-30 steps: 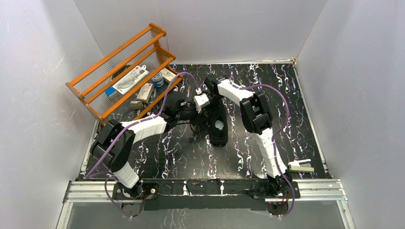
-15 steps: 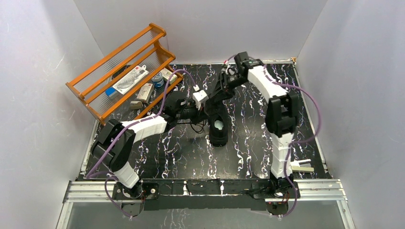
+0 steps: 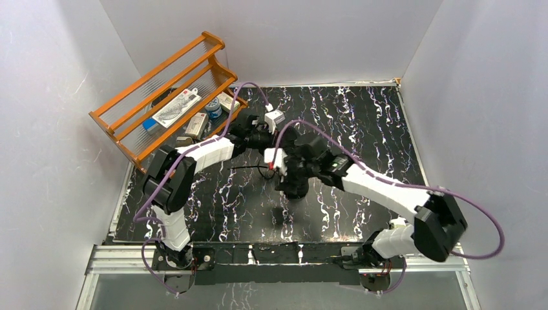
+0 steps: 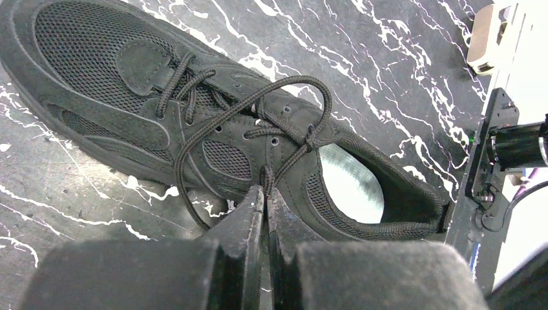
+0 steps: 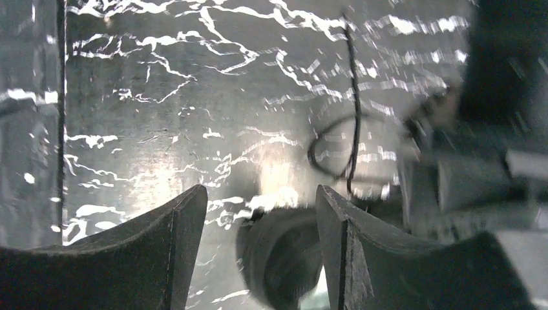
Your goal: Tie the shoes
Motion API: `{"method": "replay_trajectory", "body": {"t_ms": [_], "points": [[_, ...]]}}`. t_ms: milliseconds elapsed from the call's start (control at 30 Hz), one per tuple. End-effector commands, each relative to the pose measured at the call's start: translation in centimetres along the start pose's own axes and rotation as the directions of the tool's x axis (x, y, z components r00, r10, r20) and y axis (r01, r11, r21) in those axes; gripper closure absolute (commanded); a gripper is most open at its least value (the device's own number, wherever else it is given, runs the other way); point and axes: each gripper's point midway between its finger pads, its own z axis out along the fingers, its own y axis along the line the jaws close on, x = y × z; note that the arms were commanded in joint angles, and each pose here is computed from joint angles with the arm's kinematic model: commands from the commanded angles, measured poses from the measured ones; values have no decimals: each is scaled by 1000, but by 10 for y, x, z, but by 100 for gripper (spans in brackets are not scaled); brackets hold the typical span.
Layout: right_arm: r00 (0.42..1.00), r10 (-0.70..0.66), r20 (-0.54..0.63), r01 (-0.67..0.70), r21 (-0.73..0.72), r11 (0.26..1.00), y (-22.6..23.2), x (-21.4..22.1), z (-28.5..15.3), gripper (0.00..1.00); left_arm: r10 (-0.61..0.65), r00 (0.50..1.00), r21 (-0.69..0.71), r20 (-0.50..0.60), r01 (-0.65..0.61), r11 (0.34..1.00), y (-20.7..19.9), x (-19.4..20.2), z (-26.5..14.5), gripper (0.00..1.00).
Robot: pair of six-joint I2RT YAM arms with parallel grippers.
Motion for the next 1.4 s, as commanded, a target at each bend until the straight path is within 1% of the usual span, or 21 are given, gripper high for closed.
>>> {"method": "replay_trajectory", "body": {"t_ms": [0,67,100,167,200,300,467,567,700,833,933,967,1033,1067,1167,1200,1233,1300,1367], "points": [[859,-511,33,512,-110,852,3,-18,40,30,16,999,54,-32,-15,998,-3,-6,-6,100],[815,-579,3,572,-154,805,4,-8,66,32,14,998,85,-53,-10,996,2,-6,-5,100],[796,-605,-33,594,-150,790,-7,-1,81,33,30,996,101,-84,-22,995,6,0,-7,100],[782,-616,-99,602,-141,786,-22,13,99,35,54,992,102,-110,-42,994,12,3,-5,100],[773,-616,-149,602,-130,788,-32,19,107,38,59,991,111,-117,-46,993,13,4,-4,100],[745,-622,-240,623,-81,778,-54,31,116,42,60,992,112,-114,-47,993,17,1,-5,100],[683,-637,-358,643,-119,757,-70,51,116,46,59,992,117,-111,-46,992,19,0,-2,100],[652,-656,-379,651,-163,741,-69,62,116,46,63,992,117,-107,-50,992,20,-2,-1,100],[630,-672,-389,638,-235,733,-62,76,117,49,67,993,116,-95,-56,992,22,-5,-1,100],[627,-684,-372,634,-266,726,-59,78,122,51,62,994,113,-87,-52,992,24,-7,-1,100],[631,-693,-349,622,-305,721,-52,84,127,55,55,995,115,-83,-45,992,24,-7,0,100],[631,-694,-345,616,-319,720,-50,86,129,59,53,995,114,-82,-43,993,25,-8,0,100],[634,-694,-342,604,-343,720,-46,92,130,69,54,995,114,-79,-45,993,25,-9,0,100],[635,-691,-344,598,-347,722,-45,95,130,73,52,996,112,-77,-44,993,25,-9,-1,100],[647,-684,-337,584,-356,729,-40,99,131,74,51,996,113,-70,-43,993,24,-12,-1,100],[652,-680,-334,580,-358,732,-39,100,131,76,53,996,114,-66,-45,992,24,-13,-1,100],[657,-678,-330,575,-362,734,-37,99,131,81,52,997,114,-65,-44,993,24,-13,-1,100],[665,-674,-321,570,-364,736,-35,97,130,100,49,997,112,-63,-42,993,23,-13,-1,100],[678,-672,-298,571,-363,737,-31,91,129,100,44,997,109,-64,-37,993,24,-12,-1,100]]}}
